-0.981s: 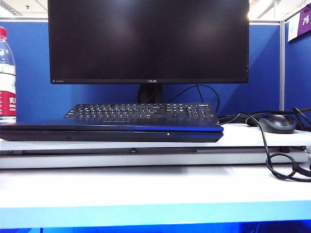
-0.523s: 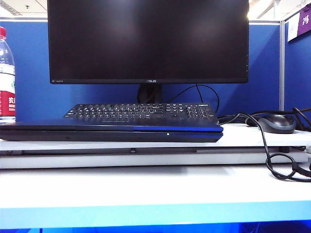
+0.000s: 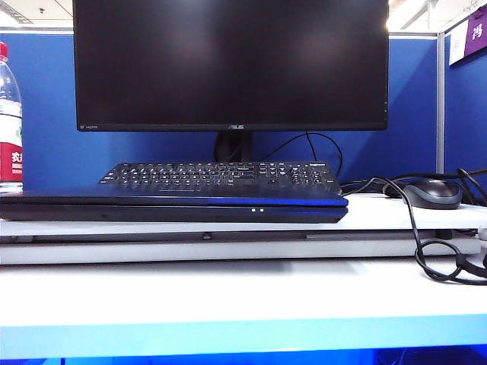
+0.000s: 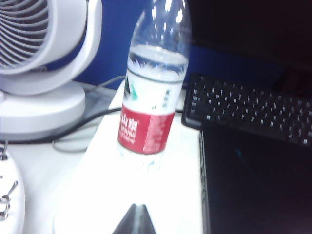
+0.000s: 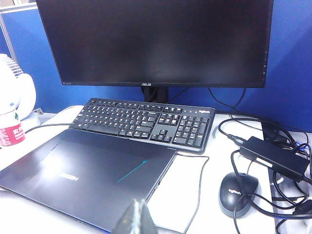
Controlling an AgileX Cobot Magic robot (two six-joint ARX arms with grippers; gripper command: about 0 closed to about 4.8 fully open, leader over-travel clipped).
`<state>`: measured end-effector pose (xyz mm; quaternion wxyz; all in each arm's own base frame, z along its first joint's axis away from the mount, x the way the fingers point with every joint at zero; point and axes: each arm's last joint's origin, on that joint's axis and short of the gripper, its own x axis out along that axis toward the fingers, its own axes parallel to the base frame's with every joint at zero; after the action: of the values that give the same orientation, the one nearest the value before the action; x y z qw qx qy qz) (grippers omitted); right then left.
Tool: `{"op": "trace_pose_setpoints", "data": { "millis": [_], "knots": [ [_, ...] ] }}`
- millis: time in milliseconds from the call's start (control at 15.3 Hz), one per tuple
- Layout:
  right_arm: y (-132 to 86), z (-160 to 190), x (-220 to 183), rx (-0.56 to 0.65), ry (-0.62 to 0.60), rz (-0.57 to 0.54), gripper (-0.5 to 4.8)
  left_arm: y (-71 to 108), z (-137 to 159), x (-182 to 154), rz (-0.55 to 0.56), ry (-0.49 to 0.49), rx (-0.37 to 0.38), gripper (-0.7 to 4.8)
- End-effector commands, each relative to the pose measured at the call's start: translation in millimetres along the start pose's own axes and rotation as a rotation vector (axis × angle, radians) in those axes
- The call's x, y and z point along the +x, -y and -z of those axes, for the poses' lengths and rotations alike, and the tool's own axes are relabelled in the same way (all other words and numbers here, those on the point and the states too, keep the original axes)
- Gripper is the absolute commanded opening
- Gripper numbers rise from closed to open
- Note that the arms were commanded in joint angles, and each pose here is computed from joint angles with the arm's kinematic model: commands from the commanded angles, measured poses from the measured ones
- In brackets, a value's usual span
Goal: Close the lid of the black laptop.
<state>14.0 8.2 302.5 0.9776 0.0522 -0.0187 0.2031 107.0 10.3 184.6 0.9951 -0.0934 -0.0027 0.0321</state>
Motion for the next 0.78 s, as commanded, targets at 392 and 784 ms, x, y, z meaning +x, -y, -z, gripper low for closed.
{"op": "trace_pose_setpoints", "data": {
  "millis": [392, 784],
  "knots": [
    [-1, -3, -1, -0.002, 0.017, -0.003, -0.01, 0.2, 11, -5, 0.034, 0.059, 0.013, -0.04],
    [-1, -3, -1, -0.002, 0.017, -0.003, -0.01, 1.4, 13, -10, 0.049, 0.057, 0.010, -0.04]
  ]
}}
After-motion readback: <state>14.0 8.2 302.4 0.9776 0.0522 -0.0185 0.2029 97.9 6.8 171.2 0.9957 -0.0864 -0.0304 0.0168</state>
